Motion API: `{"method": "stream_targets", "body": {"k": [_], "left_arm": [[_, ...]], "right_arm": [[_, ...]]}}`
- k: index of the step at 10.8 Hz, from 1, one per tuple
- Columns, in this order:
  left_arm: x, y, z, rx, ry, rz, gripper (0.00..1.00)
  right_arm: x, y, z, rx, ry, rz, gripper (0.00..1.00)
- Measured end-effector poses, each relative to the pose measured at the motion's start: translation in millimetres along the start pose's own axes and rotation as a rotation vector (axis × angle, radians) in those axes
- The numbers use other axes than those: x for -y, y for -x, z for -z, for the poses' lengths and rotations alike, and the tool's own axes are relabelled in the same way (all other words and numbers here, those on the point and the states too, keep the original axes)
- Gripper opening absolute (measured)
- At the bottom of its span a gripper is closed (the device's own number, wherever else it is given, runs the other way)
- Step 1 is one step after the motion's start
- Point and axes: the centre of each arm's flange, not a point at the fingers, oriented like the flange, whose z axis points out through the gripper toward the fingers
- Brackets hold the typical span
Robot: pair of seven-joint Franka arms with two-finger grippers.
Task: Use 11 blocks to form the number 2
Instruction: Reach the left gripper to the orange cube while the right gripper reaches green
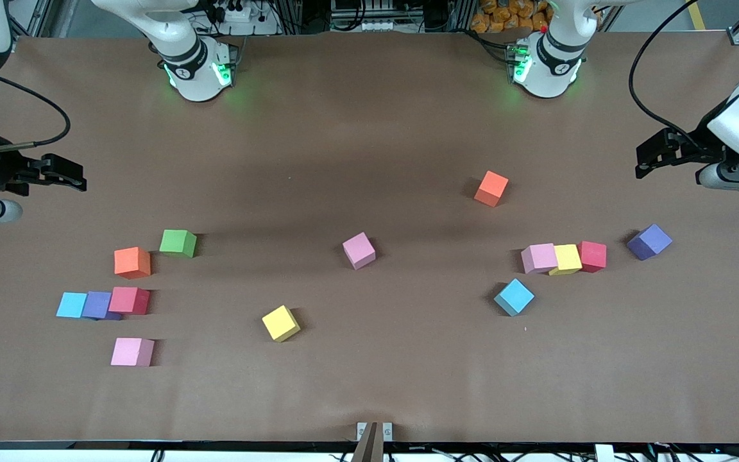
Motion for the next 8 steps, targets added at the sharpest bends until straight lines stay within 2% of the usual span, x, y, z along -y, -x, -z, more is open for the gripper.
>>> {"method": "stream_targets", "body": {"k": [5, 8], "left_arm": [[-7.6, -5.6, -15.2, 0.029, 0.002, -0.015, 1.00], [-48.0, -13.1, -58.9, 0.053, 0.009, -0.088, 1.00]], "right_arm": [[0.7, -0.2, -0.3, 0.000, -0.005, 0.000, 1.00], [0.3, -2.7, -4.0, 0.003, -0.066, -0.005, 1.00]]}}
